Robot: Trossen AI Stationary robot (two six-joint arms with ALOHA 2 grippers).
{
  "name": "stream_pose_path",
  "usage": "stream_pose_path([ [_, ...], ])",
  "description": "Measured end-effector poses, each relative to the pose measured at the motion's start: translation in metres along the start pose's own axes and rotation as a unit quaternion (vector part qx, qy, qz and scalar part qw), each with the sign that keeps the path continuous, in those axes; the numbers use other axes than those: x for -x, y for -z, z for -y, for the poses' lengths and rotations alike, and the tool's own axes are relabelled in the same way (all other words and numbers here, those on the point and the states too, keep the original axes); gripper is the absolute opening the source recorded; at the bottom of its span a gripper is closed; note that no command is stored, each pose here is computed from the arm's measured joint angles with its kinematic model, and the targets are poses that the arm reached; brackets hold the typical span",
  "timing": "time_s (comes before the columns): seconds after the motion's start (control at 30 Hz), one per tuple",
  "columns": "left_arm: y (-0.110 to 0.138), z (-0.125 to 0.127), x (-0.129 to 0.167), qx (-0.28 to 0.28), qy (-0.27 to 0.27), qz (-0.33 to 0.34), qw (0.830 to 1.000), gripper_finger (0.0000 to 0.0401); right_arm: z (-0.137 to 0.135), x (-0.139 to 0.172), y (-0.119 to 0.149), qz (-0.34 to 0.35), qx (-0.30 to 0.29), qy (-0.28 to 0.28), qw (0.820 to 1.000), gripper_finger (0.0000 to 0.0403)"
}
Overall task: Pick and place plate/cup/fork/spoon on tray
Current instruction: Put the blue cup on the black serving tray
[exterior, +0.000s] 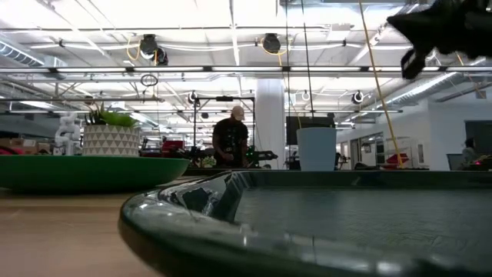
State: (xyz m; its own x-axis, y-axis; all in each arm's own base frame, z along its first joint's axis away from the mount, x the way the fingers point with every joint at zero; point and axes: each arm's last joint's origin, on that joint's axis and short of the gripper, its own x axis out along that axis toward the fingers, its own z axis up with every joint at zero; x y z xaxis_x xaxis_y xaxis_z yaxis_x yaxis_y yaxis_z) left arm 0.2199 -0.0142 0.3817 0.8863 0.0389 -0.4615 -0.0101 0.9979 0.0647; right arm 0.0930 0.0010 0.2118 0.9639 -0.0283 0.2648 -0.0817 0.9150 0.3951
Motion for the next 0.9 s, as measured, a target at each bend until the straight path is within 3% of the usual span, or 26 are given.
stream_pose_path([
  [0.27,0.018,0.023,-0.014,0.006,0.012,-0.003,1.000,0.0024,-0.027,-0.020,-0.072,-0.008,0.077,0.097,0.992,0.0000],
  [0.57,0.034,0.037,-0.021,-0.020,-0.025,-0.014,0.999,0.0024,-0.055,-0.081,-0.133,-0.140,0.131,0.166,0.967,0.0000],
  [0.7,0.037,0.038,-0.023,-0.028,-0.029,-0.017,0.999,0.0024,-0.060,-0.116,-0.139,-0.202,0.141,0.185,0.951,0.0000],
  [0.9,0.039,0.038,-0.025,-0.029,-0.030,-0.015,0.999,0.0024,-0.049,-0.159,-0.123,-0.282,0.154,0.220,0.921,0.0000],
])
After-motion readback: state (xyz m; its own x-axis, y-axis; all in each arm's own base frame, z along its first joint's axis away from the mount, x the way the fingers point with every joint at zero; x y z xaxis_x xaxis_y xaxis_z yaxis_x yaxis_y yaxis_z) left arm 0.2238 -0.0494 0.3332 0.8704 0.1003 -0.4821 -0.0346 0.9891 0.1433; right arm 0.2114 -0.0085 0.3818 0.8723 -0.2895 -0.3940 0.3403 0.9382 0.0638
